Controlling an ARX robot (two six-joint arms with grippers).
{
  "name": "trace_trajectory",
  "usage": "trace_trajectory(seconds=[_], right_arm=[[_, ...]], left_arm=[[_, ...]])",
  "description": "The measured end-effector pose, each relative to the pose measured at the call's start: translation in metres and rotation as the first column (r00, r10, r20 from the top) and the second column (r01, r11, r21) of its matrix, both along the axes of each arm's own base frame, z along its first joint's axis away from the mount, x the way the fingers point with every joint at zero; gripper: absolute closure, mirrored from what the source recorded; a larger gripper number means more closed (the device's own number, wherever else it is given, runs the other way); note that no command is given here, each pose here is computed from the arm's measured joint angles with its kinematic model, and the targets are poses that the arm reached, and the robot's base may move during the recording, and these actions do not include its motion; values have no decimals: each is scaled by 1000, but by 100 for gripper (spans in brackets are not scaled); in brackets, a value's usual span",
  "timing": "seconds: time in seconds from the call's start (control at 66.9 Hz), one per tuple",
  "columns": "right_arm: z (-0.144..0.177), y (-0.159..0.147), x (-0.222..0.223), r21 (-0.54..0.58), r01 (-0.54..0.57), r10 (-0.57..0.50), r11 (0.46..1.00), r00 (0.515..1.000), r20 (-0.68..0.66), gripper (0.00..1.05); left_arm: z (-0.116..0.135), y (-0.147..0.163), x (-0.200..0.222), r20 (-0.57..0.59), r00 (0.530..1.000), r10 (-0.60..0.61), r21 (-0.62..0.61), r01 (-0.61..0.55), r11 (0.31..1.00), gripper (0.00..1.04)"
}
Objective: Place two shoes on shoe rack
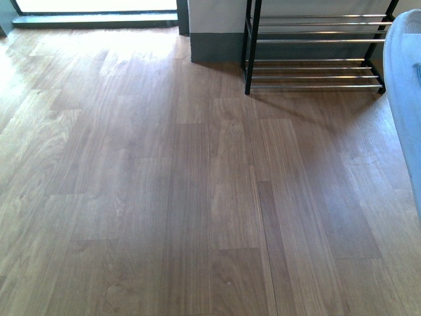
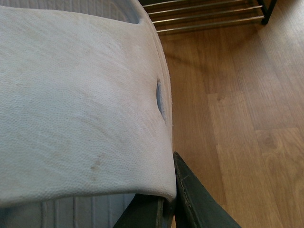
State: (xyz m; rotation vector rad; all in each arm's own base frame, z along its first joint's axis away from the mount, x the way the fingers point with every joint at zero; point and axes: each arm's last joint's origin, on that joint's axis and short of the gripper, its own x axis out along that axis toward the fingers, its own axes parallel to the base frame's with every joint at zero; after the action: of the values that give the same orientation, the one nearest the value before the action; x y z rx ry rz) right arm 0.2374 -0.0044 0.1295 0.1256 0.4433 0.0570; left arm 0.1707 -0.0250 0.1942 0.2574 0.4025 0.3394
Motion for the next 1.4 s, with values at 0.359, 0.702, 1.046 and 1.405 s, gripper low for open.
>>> trace_trajectory(seconds=[0.359, 0.702, 1.046, 1.405], right_arm=[[0, 0, 0, 0, -1, 1, 1000, 1000, 0, 103], [0, 0, 0, 0, -1, 1, 1000, 1000, 0, 103], [0, 1, 0, 0, -5, 5, 1000, 1000, 0, 103], [0, 0, 0, -1, 0, 0, 1000, 1000, 0, 103]], left_arm=[[0, 0, 0, 0, 1000, 0, -2, 0, 1000, 103], [0, 0, 0, 1, 1000, 0, -2, 0, 1000, 103], [0, 0, 0, 0, 1000, 0, -2, 0, 1000, 103], [0, 0, 0, 0, 1000, -2, -3, 2, 1000, 103]])
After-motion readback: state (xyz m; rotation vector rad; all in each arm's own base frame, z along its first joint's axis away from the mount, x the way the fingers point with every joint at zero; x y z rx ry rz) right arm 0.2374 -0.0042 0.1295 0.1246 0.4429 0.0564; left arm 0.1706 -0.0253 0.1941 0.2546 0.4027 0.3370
